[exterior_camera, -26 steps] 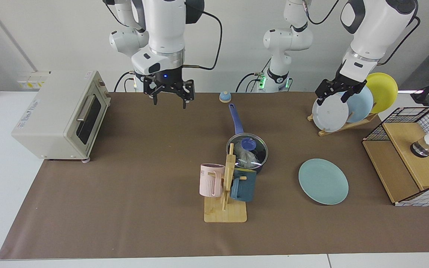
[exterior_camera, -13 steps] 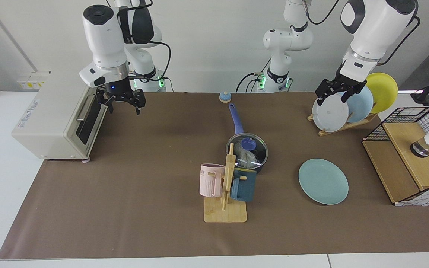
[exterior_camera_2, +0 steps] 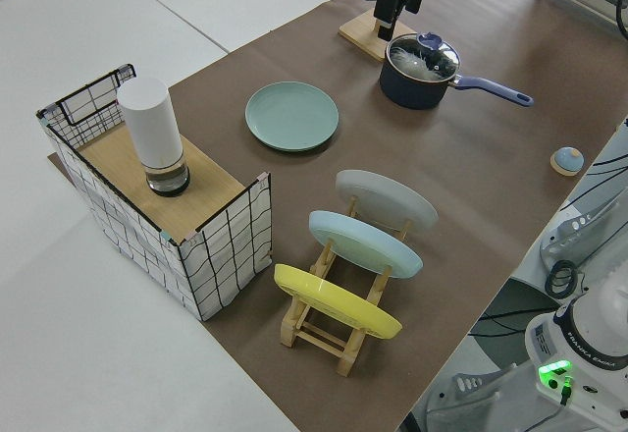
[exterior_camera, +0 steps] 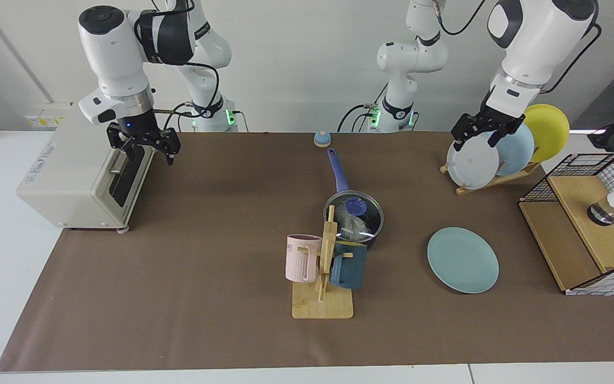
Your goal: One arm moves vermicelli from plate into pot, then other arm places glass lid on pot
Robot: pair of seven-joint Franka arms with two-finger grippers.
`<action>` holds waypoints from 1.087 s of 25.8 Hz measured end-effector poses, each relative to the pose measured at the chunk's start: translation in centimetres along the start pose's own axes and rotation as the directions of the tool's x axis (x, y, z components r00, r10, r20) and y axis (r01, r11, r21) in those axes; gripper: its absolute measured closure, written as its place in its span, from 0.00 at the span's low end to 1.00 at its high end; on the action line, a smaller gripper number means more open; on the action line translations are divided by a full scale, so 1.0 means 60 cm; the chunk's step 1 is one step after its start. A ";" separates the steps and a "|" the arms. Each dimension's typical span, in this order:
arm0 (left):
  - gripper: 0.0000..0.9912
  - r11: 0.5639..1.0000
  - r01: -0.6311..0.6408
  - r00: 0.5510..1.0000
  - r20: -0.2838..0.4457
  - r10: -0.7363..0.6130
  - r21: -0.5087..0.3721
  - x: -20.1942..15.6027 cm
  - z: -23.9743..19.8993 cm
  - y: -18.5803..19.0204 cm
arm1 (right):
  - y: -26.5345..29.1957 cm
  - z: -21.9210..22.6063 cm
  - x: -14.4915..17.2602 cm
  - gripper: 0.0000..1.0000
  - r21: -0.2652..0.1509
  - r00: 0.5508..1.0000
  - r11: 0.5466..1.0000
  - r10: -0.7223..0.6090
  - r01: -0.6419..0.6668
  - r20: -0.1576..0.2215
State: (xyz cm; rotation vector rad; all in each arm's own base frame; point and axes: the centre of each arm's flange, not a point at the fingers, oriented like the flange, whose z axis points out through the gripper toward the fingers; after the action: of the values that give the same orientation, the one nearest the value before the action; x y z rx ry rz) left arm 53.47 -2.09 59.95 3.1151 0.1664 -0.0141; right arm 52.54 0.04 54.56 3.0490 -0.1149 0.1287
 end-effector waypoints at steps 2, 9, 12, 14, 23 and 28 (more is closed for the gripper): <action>0.00 1.000 0.000 1.000 0.000 0.000 0.000 0.000 0.000 0.000 | 0.001 -0.011 0.003 0.00 0.000 1.000 1.000 -0.011 0.011 -0.004; 0.00 1.000 0.000 1.000 0.000 0.000 0.000 0.000 0.000 0.000 | 0.008 -0.049 0.022 0.00 0.035 1.000 0.999 0.007 -0.008 0.015; 0.00 1.000 0.000 1.000 0.000 0.000 0.000 0.000 0.000 0.000 | 0.018 -0.054 0.029 0.00 0.048 1.000 0.999 0.024 -0.025 0.015; 0.00 1.000 0.000 1.000 0.000 0.000 0.000 0.000 0.000 0.000 | 0.029 -0.062 0.034 0.00 0.053 0.999 0.998 0.038 -0.038 0.004; 0.00 1.000 0.000 1.000 0.000 0.000 0.000 0.000 0.000 0.000 | 0.054 -0.105 0.037 0.00 0.053 0.998 0.997 0.059 -0.060 0.006; 0.00 1.000 0.000 1.000 0.000 0.000 0.000 0.000 0.000 0.000 | 0.045 -0.115 0.050 0.00 0.053 0.998 0.997 0.049 -0.050 0.026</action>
State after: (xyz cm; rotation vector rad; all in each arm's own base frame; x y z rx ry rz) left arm 53.47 -2.09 59.95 3.1151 0.1663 -0.0139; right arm 54.75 -2.21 61.91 3.1035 -0.1919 0.0984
